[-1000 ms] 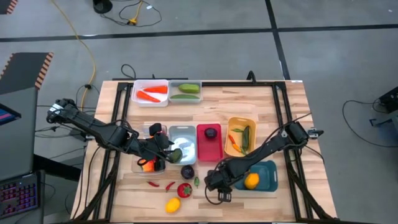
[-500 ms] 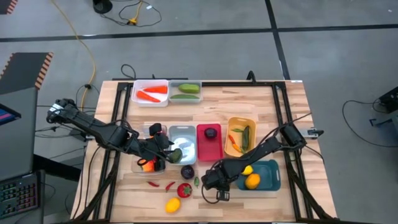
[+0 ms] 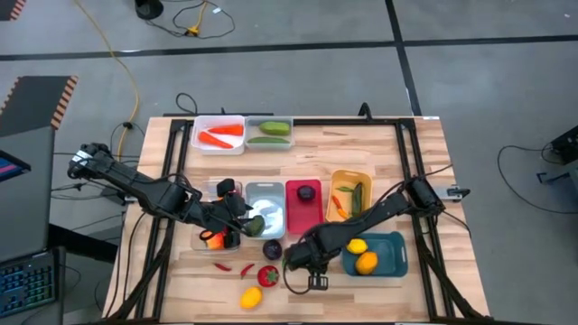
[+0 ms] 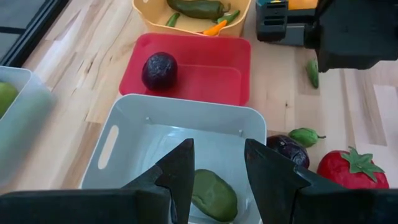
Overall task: Sort produce into baskets
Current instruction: Put the green chili pepper into the yellow bin
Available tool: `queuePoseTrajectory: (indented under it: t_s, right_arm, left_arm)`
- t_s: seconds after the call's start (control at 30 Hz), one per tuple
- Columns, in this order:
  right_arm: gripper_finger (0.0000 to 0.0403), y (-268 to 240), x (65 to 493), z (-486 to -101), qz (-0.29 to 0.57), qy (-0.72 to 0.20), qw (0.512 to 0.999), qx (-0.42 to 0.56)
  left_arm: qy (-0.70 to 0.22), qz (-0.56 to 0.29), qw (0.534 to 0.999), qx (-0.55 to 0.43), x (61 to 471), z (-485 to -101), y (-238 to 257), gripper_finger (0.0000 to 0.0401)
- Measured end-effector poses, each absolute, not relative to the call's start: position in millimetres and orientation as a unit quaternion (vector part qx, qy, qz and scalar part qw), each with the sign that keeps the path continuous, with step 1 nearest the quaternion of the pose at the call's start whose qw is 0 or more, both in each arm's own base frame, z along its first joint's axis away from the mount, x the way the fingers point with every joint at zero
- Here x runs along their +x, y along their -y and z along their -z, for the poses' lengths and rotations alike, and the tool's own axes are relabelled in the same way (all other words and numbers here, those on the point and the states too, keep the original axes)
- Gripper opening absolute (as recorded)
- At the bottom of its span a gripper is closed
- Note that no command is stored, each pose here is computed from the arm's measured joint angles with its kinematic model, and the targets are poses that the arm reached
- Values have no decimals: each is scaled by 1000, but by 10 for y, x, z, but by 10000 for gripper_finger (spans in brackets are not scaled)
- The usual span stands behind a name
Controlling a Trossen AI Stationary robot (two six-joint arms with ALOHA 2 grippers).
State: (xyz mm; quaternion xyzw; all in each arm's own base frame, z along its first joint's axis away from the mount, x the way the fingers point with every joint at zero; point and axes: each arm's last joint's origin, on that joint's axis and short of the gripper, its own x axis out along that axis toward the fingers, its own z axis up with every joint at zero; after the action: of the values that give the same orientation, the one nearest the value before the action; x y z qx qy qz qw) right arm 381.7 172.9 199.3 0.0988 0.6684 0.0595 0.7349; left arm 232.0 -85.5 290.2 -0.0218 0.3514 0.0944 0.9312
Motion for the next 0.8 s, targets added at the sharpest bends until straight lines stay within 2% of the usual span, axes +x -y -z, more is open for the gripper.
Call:
queuePoseTrajectory:
  t_s: [0.2, 0.57, 0.8]
  right_arm:
    - [36, -1722, 3822, -1996, -58, -667, 736, 101]
    - [130, -1713, 3802, -1978, -47, -678, 726, 103]
    - [178, -1814, 3665, -1747, -46, -695, 712, 89]
  left_arm:
    - [-352, -94, 931, -21, 2319, -2902, 854, 129]
    - [-352, -94, 931, -21, 2318, -2901, 854, 129]
    - [-352, -95, 931, -21, 2318, -2900, 854, 129]
